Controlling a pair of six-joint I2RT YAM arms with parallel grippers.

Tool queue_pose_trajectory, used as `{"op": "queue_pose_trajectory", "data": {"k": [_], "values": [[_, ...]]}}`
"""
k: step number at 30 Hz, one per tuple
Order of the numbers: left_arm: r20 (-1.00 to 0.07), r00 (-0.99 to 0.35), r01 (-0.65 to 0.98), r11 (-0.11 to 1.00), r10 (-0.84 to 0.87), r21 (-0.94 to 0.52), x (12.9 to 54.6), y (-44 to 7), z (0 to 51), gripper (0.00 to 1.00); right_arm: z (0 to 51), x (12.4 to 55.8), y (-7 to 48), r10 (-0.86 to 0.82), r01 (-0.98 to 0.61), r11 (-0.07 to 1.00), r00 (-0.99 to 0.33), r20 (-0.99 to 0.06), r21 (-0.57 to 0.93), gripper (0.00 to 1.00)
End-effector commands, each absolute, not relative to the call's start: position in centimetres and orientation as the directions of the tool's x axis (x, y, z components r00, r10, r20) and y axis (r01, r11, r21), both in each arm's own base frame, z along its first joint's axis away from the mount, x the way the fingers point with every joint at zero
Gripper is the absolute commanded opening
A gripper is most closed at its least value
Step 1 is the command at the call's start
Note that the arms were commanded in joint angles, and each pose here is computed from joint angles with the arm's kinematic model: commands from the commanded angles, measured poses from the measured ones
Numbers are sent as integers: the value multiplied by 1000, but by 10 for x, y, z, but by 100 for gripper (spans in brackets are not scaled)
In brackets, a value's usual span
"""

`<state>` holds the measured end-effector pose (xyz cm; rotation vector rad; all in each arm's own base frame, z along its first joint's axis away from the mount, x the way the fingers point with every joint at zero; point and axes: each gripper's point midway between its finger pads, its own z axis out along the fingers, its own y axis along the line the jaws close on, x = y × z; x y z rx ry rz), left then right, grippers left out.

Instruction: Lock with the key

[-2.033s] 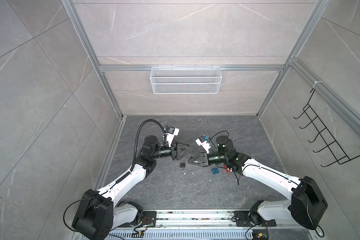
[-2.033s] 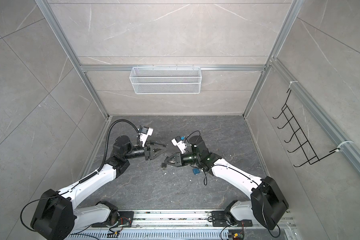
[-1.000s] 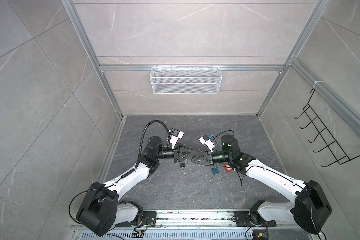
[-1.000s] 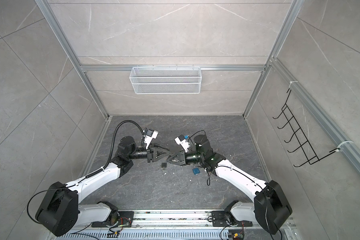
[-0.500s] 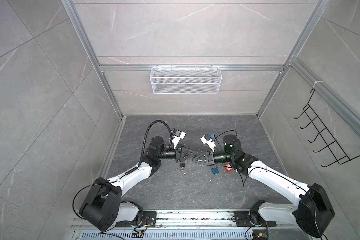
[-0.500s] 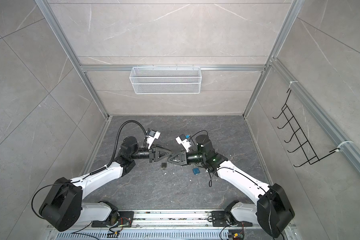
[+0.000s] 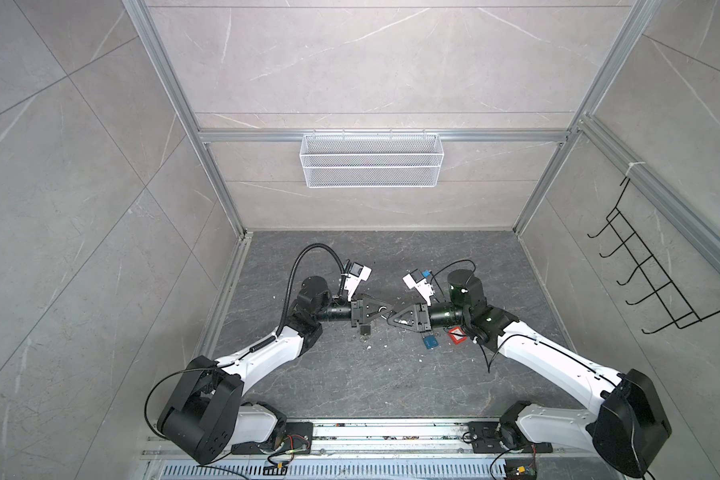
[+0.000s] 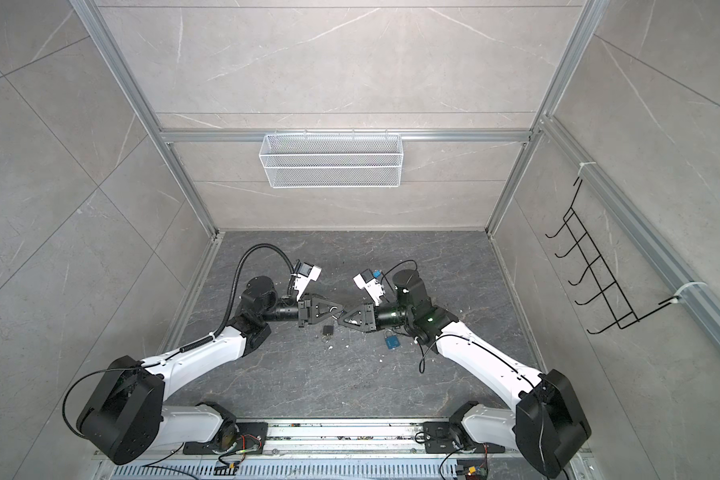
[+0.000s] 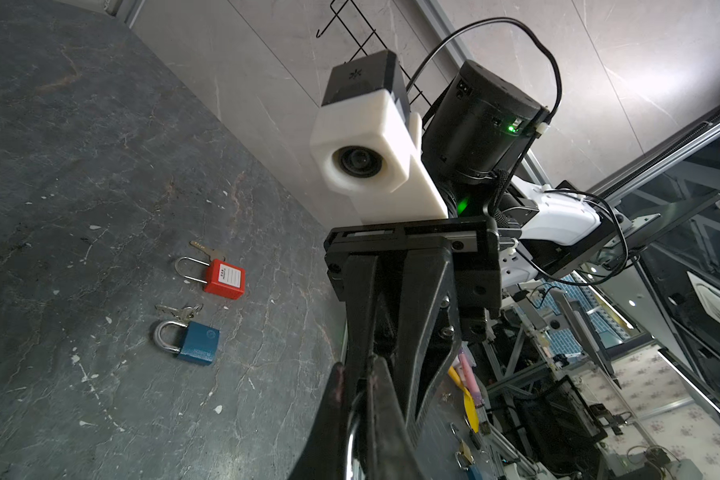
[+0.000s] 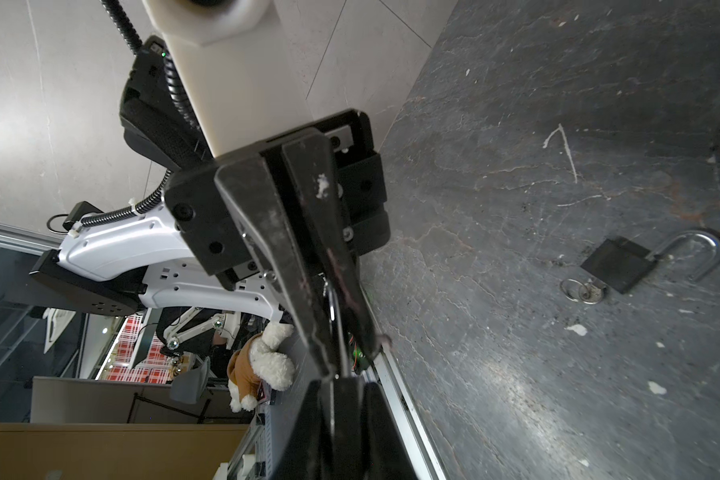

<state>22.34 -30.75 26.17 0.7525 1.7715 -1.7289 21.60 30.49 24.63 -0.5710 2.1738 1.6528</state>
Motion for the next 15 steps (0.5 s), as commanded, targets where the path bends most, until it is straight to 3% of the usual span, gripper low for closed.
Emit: {"op": "queue_pose_trajectory", "data": {"k": [1, 2, 9, 15], "values": [[-748, -663, 748, 20, -28, -664, 224, -310, 271, 0, 261, 224, 302, -48, -553, 243, -827, -560, 797, 0], [-739, -672, 739, 27, -43, -673, 227, -310, 270, 0, 262, 225, 302, -40, -557, 239, -824, -566, 795, 1], [-664, -726, 663, 75, -178, -745, 250, -307, 262, 0, 275, 225, 299, 8, -589, 197, -799, -602, 784, 30], [-626, -753, 629, 59, -204, -775, 257, -309, 256, 0, 276, 225, 294, 27, -587, 213, -795, -606, 781, 31]]}}
